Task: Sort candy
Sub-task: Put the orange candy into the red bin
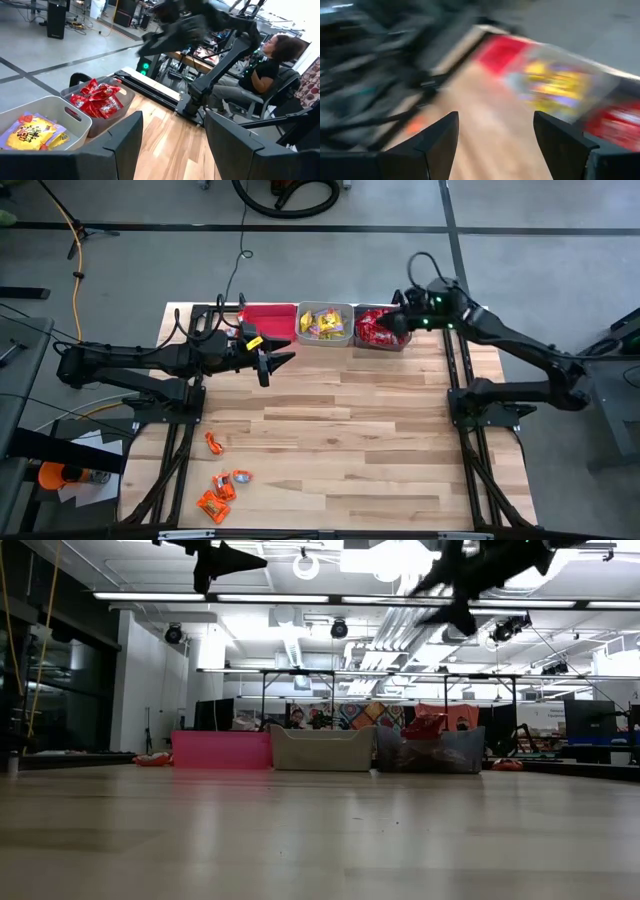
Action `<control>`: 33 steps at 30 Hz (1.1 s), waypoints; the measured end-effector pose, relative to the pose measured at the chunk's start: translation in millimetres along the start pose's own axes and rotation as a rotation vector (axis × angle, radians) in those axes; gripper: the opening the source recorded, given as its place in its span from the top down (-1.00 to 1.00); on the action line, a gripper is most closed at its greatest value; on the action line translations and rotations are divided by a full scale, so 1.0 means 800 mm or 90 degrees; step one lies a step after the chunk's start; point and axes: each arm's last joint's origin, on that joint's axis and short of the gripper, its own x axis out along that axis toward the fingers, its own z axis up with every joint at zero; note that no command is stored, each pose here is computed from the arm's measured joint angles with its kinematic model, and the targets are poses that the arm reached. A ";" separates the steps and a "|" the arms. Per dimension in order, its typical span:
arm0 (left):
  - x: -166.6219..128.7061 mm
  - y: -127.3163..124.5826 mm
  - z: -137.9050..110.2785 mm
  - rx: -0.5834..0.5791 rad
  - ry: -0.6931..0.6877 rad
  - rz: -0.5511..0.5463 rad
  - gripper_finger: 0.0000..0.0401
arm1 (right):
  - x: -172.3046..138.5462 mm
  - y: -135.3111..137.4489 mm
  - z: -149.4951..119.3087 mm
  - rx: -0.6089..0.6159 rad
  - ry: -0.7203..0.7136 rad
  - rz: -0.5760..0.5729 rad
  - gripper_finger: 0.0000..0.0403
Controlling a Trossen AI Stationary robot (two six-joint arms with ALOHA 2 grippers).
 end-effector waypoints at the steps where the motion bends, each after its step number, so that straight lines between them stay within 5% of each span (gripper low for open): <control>1: 0.000 0.000 0.000 0.000 0.000 0.000 -0.01 | -0.002 0.013 -0.002 -0.015 0.000 0.044 -0.25; 7: 0.000 -0.001 0.000 -0.027 0.003 -0.007 -0.01 | -0.004 0.087 -0.029 -0.092 0.022 0.214 -0.25; 12: 0.000 -0.001 0.000 -0.014 0.004 -0.010 -0.01 | 0.007 0.138 -0.061 -0.193 0.019 0.288 -0.25; 18: 0.000 -0.001 0.000 0.005 0.003 -0.010 -0.01 | 0.018 0.164 -0.084 -0.295 -0.016 0.265 -0.25; 27: -0.002 -0.011 0.007 0.014 0.025 -0.064 -0.01 | 0.018 0.161 -0.080 -0.258 -0.046 0.208 -0.25; 33: -0.024 -0.065 0.010 0.066 0.237 -0.138 -0.01 | 0.018 0.161 -0.080 -0.301 -0.055 0.206 -0.25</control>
